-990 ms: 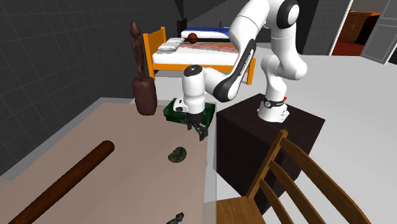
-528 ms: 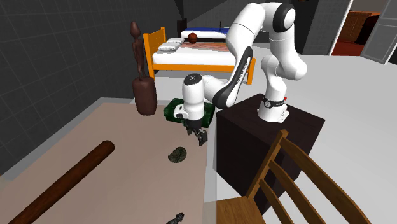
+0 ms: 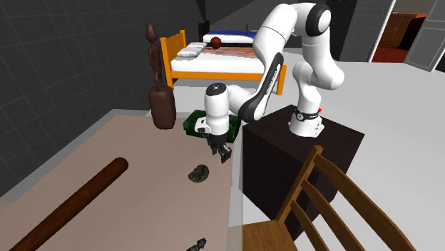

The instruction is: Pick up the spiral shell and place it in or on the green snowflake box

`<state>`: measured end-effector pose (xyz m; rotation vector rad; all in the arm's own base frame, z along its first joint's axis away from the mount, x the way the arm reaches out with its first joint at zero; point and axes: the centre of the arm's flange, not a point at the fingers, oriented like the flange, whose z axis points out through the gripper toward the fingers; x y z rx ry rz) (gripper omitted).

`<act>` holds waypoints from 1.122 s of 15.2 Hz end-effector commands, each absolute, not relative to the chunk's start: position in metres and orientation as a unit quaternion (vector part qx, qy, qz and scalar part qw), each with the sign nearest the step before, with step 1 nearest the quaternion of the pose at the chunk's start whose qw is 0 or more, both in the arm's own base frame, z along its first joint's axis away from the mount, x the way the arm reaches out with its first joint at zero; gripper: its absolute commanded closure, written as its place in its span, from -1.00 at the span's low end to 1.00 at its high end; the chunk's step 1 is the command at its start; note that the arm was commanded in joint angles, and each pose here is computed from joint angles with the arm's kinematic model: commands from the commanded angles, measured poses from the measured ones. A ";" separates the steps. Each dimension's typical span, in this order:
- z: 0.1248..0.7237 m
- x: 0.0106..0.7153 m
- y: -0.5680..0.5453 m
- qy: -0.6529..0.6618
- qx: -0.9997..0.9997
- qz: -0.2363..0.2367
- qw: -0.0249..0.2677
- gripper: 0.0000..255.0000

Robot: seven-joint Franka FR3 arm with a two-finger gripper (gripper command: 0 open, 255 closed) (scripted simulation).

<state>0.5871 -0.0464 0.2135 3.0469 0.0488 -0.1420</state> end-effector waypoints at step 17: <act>0.190 0.666 -0.061 0.007 0.999 -0.017 0.046 -1.00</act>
